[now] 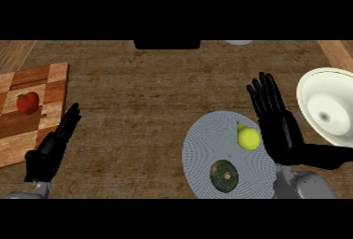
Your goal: Pick the squash from the placemat and place it in the bowl
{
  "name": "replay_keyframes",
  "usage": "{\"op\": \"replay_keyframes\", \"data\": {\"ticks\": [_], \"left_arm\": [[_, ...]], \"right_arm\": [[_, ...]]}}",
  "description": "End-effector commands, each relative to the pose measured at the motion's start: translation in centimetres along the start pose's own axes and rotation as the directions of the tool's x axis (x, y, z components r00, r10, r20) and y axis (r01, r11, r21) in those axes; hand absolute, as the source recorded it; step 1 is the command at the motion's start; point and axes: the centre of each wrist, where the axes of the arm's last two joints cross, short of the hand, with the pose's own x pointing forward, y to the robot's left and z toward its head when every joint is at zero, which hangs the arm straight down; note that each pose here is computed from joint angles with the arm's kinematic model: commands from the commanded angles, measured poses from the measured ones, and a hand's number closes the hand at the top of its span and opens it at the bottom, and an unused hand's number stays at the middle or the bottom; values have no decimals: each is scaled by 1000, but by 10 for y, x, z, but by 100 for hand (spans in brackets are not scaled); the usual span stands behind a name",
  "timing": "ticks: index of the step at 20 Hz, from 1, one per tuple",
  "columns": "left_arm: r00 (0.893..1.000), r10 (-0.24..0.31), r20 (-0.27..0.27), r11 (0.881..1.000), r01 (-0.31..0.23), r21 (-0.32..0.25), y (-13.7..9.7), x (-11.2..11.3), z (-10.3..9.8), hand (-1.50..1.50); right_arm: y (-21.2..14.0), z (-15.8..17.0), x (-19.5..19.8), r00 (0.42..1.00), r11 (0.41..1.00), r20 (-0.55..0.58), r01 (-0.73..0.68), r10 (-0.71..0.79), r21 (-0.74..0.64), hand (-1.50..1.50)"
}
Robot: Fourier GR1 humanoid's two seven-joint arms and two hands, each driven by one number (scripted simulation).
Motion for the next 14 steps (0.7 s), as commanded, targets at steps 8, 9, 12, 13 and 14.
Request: {"op": "replay_keyframes", "data": {"ticks": [8,9,12,13,14], "left_arm": [[999,25,21,977,-29,213,36,25,-18,0],[999,41,5,970,-41,240,40,24,-16,0],[999,49,4,966,-49,253,51,32,-13,0],[998,64,-3,962,-61,267,46,34,-15,0],[998,67,5,967,-66,247,52,36,-12,0]], "right_arm": [[-108,25,58,518,518,-38,-846,855,125,-150],[-111,46,44,532,544,-163,-838,831,39,-150],[-79,98,27,559,551,-139,-829,818,-91,-150],[-65,111,30,548,543,-105,-837,830,-73,-150],[-57,131,27,534,531,-104,-845,839,-53,-150]]}}
